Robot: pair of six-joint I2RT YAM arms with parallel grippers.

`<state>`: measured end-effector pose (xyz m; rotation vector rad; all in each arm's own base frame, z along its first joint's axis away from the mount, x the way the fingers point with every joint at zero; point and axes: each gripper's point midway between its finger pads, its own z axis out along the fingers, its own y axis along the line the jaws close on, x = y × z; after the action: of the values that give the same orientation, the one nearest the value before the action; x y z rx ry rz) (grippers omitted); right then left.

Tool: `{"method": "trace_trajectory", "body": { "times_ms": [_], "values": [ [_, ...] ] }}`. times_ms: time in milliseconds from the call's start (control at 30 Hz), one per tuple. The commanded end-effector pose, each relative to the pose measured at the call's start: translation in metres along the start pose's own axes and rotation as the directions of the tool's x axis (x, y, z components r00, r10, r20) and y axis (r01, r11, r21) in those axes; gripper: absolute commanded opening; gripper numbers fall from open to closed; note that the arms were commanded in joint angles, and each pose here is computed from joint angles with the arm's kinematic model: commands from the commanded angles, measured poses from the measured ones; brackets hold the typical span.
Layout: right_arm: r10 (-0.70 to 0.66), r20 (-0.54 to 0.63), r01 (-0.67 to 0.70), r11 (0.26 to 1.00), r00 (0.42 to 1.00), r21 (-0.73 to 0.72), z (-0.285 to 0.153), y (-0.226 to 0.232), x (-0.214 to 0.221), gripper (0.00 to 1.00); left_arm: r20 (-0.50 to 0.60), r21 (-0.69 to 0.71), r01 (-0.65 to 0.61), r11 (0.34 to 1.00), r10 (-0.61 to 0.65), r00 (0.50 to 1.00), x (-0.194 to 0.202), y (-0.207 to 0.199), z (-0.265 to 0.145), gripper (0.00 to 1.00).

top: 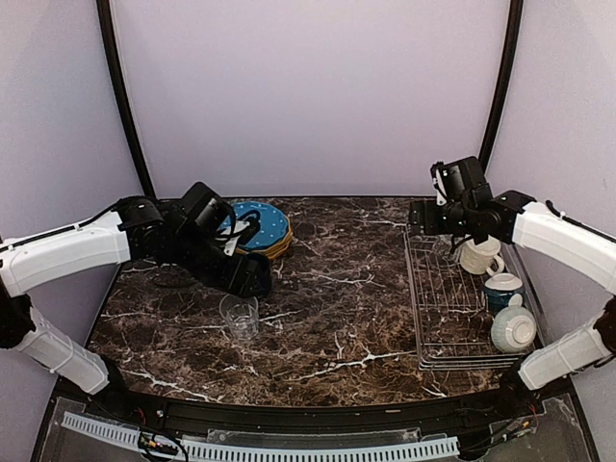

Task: Unload the mixed dishes from the dish rack
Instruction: Grab the cup from the dish rack.

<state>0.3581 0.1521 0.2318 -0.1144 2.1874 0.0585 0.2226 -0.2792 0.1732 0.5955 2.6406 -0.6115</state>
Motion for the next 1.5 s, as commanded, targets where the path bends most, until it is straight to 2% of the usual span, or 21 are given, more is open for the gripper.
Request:
{"method": "trace_trajectory", "body": {
  "times_ms": [0,167,367,833,1167,1333,1467],
  "values": [
    [0.121,-0.166,-0.102,0.988,0.979,0.117,0.034,-0.043,0.012,0.99,0.126,0.119,-0.095,0.988,0.08,0.989,-0.012,-0.023,-0.022,0.8],
    [0.187,-0.237,-0.138,0.968,0.953,0.208,0.068,-0.069,0.016,0.99,0.224,0.173,-0.145,0.974,0.105,0.969,-0.014,-0.033,-0.046,0.86],
    [0.22,-0.293,-0.155,0.96,0.93,0.232,0.097,-0.084,0.026,0.99,0.287,0.163,-0.156,0.974,0.104,0.952,-0.011,-0.029,-0.062,0.89],
    [0.222,-0.331,-0.12,0.946,0.917,0.302,0.12,-0.106,0.051,0.98,0.28,0.171,-0.144,0.975,0.092,0.956,-0.005,-0.027,-0.06,0.9],
    [0.193,-0.248,-0.125,0.956,0.949,0.266,0.094,-0.106,0.026,0.99,0.272,0.191,-0.129,0.973,0.074,0.96,-0.011,-0.031,-0.054,0.9],
    [0.203,-0.291,-0.126,0.957,0.935,0.263,0.105,-0.108,0.047,0.97,0.265,0.209,-0.129,0.969,0.071,0.962,-0.015,-0.036,-0.052,0.9],
    [0.204,-0.326,-0.121,0.959,0.923,0.257,0.12,-0.106,0.066,0.92,0.258,0.223,-0.125,0.967,0.065,0.964,-0.015,-0.039,-0.051,0.91]
  ]
}}
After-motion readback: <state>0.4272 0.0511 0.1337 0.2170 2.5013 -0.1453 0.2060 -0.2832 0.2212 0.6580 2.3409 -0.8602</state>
